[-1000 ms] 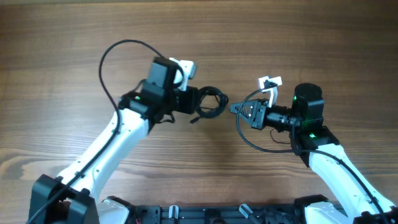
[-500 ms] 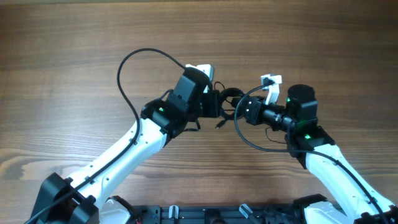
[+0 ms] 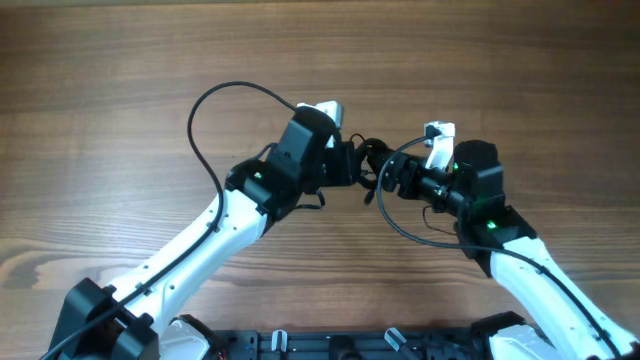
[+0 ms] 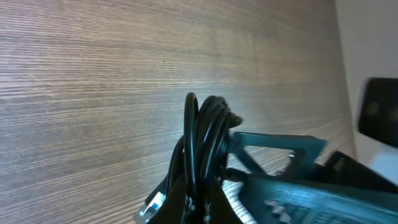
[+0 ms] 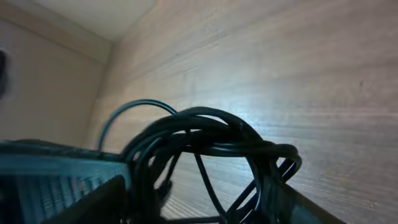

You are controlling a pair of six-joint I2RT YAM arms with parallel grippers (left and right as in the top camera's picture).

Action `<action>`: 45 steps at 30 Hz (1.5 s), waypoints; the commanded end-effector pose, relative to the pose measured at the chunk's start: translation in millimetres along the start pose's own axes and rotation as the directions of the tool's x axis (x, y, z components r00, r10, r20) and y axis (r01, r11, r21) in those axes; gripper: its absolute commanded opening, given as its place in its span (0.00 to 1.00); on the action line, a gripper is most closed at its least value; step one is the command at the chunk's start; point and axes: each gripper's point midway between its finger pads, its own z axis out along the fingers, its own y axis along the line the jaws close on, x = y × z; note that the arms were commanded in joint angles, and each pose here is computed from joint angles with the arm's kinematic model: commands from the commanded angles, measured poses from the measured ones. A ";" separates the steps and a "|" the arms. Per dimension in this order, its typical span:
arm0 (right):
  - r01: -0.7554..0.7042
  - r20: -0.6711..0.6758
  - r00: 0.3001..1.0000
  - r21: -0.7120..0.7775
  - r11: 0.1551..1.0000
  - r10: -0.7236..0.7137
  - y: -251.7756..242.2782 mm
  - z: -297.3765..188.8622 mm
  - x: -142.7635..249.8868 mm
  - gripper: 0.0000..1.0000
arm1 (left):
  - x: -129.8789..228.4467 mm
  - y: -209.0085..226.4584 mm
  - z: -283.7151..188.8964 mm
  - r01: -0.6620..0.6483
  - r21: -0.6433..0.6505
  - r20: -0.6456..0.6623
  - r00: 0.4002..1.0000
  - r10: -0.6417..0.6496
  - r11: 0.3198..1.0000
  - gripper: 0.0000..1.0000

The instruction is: Untangle cables

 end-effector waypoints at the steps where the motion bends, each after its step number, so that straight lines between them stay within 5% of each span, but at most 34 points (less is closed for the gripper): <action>1: 0.020 0.048 0.999 -0.009 1.000 -0.019 9.6 -11.6 -11.5 0.73 | -5.3 -4.7 -8.0 -0.024 0.029 0.015 1.000 0.023 0.999 0.04; 5: -0.005 -0.006 1.000 0.035 0.999 0.005 -1.4 -12.0 2.5 0.74 | -5.8 -3.0 -8.2 -0.135 0.024 0.018 0.991 0.135 0.991 0.04; 8: 0.121 -0.054 0.992 0.057 0.991 -0.117 -8.8 -12.6 12.8 0.73 | -15.7 7.5 -11.0 -0.113 0.008 0.034 0.993 0.112 0.994 0.04; 15: 0.136 -0.075 0.988 0.054 0.989 -0.132 -9.9 -12.9 17.5 0.59 | -16.7 5.5 -16.8 -0.076 0.103 -0.012 0.997 0.077 0.992 0.04; 17: 0.166 -0.075 0.984 0.055 0.985 -0.162 -10.4 -12.8 17.1 0.73 | -13.6 1.7 -17.3 -0.076 0.127 -0.028 0.996 0.081 0.989 0.04; 20: 0.180 -0.078 0.981 0.052 0.982 -0.176 -10.1 -12.8 17.6 0.73 | -12.1 1.9 -17.9 -0.107 0.134 -0.034 0.993 0.112 0.985 0.04; 22: 0.177 -0.087 0.981 0.031 0.984 -0.174 -6.8 -12.8 19.8 0.63 | -12.3 1.8 -18.0 -0.107 0.136 -0.033 0.993 0.112 0.985 0.04; 26: 0.158 -0.091 0.983 -0.012 0.987 -0.158 1.4 -12.7 20.8 0.24 | -9.4 -1.8 -18.6 -0.105 0.158 -0.047 0.992 0.114 0.982 0.04; 30: 0.105 -0.086 0.991 -0.020 0.994 -0.107 4.2 -12.6 19.2 0.07 | -8.1 -3.3 -18.7 -0.105 0.165 -0.053 0.992 0.115 0.981 0.04; 45: 0.059 -0.070 0.995 -0.150 0.987 -0.070 32.0 -14.2 11.6 0.04 | -7.8 -3.1 -18.5 -0.105 0.165 -0.053 0.992 0.116 0.981 0.04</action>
